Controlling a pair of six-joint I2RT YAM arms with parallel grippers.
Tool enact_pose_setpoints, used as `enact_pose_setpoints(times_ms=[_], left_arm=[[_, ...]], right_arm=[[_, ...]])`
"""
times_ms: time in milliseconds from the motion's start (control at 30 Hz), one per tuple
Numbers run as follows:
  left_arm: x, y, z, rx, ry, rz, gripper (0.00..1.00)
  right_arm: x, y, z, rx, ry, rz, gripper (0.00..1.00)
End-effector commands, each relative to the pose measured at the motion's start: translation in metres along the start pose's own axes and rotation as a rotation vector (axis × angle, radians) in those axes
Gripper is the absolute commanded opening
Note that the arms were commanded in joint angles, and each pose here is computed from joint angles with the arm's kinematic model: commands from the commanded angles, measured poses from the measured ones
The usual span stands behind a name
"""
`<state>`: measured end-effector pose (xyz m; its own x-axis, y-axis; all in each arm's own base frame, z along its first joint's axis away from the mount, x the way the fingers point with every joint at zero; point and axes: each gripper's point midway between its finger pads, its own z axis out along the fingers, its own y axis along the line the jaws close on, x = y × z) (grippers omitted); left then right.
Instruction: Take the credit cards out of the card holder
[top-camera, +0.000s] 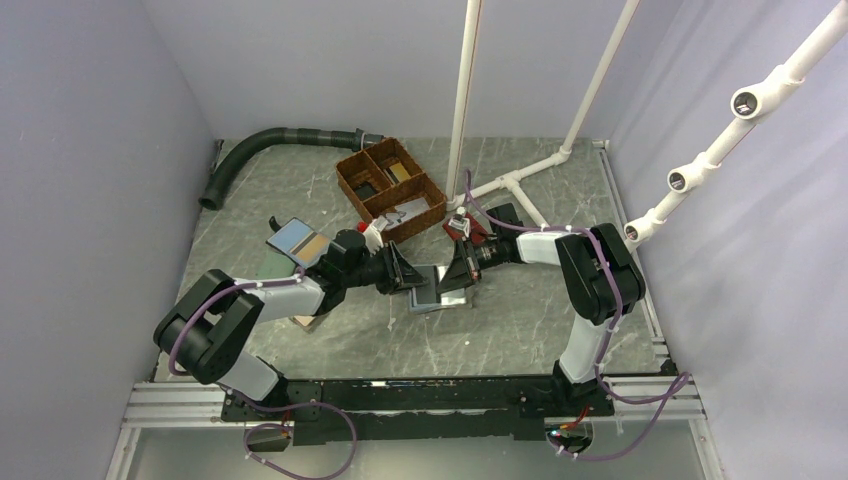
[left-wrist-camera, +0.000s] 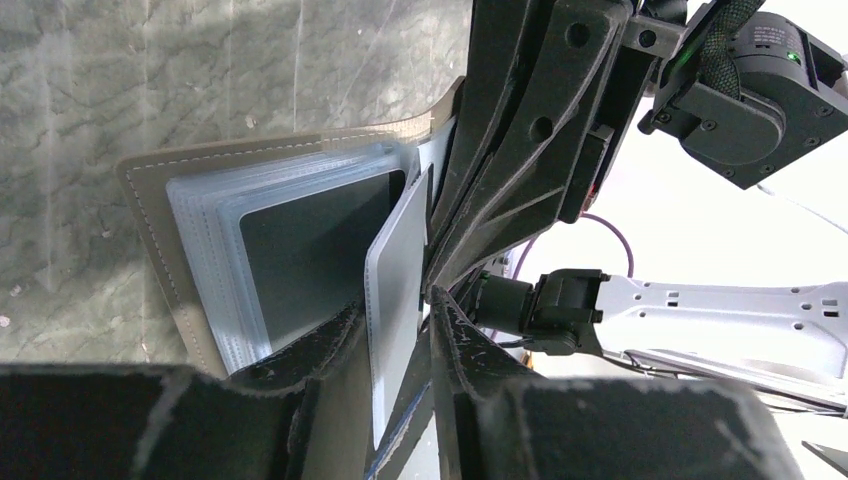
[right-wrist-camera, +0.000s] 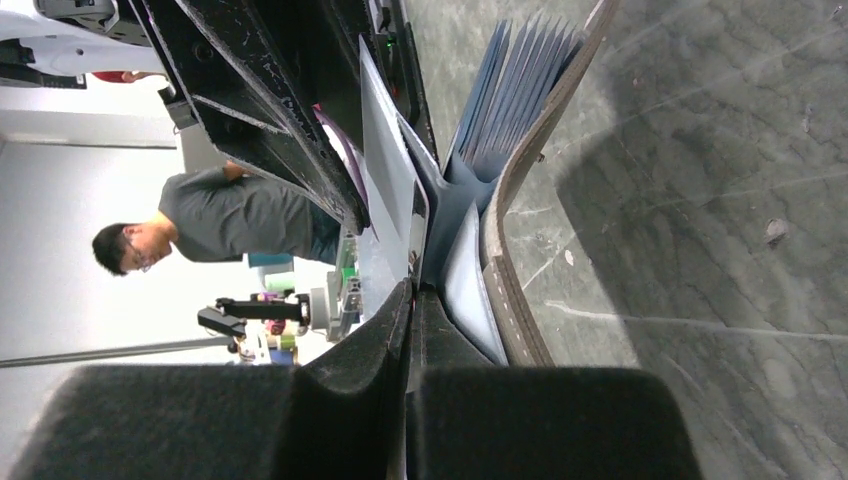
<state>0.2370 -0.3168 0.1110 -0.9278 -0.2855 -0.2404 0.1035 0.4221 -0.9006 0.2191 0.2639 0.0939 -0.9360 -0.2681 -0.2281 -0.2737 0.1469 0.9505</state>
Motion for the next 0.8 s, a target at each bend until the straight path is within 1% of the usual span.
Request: enact_pose_setpoints(times_ms=[0, 767], left_arm=[[0.001, -0.016, 0.000, 0.052, 0.026, 0.033, 0.30], [0.010, 0.007, -0.013, 0.003, 0.018, -0.012, 0.31]], right_arm=[[-0.010, 0.013, -0.001, -0.044, 0.004, -0.084, 0.00], [-0.005, -0.009, -0.001, 0.009, 0.007, -0.062, 0.00]])
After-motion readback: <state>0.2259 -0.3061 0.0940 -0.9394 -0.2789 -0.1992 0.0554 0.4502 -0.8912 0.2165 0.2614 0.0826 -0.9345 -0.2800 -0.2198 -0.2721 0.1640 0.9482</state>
